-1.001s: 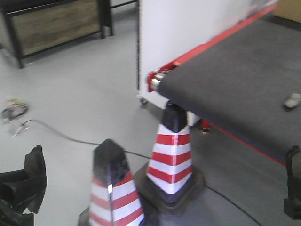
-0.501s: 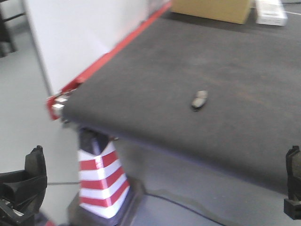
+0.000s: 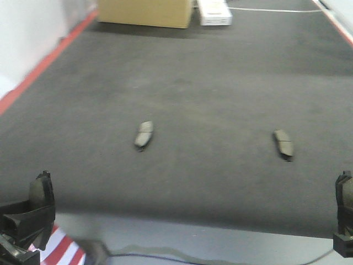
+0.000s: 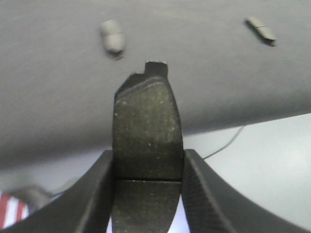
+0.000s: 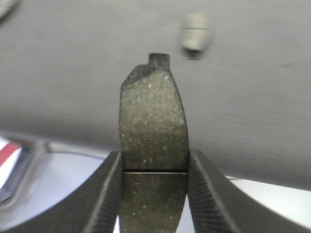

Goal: Move and align brake pads A on conveyor
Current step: 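Turn and approach the black belt conveyor holding both pads, then stop at the conveyor with both held pads above the belt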

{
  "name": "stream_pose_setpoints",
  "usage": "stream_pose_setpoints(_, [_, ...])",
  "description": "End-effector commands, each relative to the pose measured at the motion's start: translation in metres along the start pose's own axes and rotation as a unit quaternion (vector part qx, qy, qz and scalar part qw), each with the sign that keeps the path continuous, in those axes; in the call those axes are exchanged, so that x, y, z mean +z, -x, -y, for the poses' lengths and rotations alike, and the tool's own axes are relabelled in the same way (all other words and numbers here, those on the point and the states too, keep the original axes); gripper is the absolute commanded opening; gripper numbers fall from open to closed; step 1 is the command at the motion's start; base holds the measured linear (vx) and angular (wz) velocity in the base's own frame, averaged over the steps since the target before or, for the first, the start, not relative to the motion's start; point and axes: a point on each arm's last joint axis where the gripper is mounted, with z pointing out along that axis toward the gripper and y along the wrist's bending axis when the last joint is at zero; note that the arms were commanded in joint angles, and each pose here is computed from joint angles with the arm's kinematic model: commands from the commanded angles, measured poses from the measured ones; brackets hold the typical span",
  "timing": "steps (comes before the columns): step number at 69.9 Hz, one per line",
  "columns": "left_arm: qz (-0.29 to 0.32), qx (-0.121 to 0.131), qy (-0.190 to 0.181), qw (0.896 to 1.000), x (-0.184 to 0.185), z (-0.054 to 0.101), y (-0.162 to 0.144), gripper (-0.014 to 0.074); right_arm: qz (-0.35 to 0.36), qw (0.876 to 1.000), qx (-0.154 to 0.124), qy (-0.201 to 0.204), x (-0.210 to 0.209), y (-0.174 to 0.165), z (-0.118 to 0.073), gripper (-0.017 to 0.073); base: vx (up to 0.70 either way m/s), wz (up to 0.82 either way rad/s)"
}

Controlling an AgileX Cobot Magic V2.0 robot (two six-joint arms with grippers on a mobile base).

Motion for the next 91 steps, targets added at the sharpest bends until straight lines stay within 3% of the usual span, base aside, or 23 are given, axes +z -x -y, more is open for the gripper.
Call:
stream_pose_setpoints(1, [0.057, -0.001, -0.02, 0.998, -0.005, 0.0054, 0.0167, 0.0138, 0.057, 0.998, -0.007, -0.002, -0.0054, 0.0165, 0.0005, 0.0044, 0.17, -0.53])
stream_pose_setpoints(91, [0.057, -0.001, -0.02, 0.998, -0.005, 0.0054, 0.0167, 0.0138, 0.057, 0.998, -0.007, -0.002, -0.0054, 0.0166, 0.0005, 0.0044, 0.14, -0.12])
